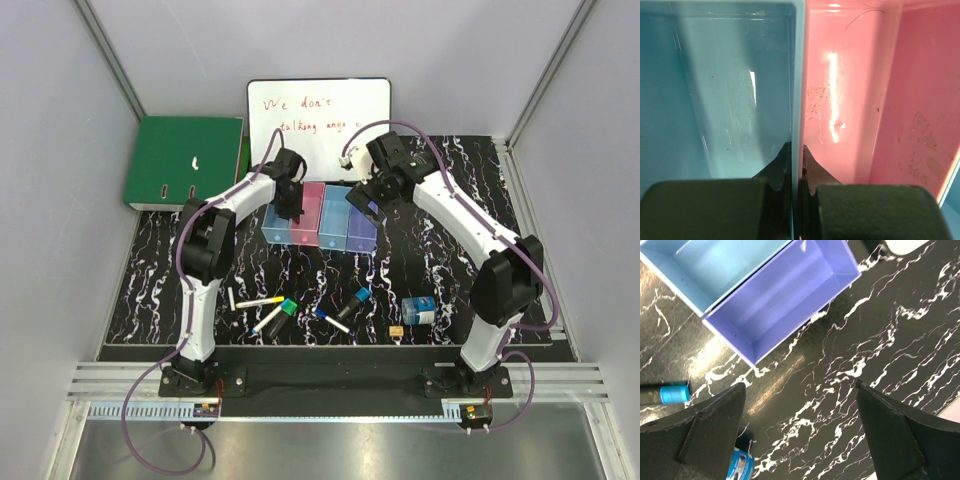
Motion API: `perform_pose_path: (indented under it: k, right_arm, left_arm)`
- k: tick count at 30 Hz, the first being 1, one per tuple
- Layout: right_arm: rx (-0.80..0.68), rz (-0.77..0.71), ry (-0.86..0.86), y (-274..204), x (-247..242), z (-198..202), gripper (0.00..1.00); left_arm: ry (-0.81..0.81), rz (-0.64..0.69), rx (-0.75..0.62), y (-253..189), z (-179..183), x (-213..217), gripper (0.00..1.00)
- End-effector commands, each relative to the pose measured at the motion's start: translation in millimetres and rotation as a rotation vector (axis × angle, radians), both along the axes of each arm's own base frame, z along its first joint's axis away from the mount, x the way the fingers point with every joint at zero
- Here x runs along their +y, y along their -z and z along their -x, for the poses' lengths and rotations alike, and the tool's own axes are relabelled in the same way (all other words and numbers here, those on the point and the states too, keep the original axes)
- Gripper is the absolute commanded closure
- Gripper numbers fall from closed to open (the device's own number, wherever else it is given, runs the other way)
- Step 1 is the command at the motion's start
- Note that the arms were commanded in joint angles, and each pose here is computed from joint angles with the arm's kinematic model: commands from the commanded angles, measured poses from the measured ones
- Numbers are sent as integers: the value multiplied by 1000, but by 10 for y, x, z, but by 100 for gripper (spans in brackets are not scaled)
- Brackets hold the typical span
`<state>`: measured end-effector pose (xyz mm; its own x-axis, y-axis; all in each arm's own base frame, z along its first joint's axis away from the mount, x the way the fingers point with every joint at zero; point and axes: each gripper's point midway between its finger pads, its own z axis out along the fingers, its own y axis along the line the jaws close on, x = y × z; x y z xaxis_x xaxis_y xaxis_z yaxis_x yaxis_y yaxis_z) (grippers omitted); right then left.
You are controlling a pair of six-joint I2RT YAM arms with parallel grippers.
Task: Sort the stationery into containers
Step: Move the storage box to the center of the board.
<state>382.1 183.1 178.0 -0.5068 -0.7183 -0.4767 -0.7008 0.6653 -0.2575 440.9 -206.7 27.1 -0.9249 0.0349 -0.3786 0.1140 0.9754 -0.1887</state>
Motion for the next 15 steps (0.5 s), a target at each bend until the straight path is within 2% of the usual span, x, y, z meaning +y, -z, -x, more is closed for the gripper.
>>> perform_pose_path:
  k: [1,8,15]
  right_arm:
    - [-97,-32,4,-241,135,-230,0]
    - [-100,-43,7,-242,159,-250,0]
    - [-92,-56,15,-227,171,-233,0]
  left_arm:
    - [-97,-97,298,572,659,308,100]
    - [-145,-54,339,594,811,259,100]
    - [-156,18,391,661,877,12,100]
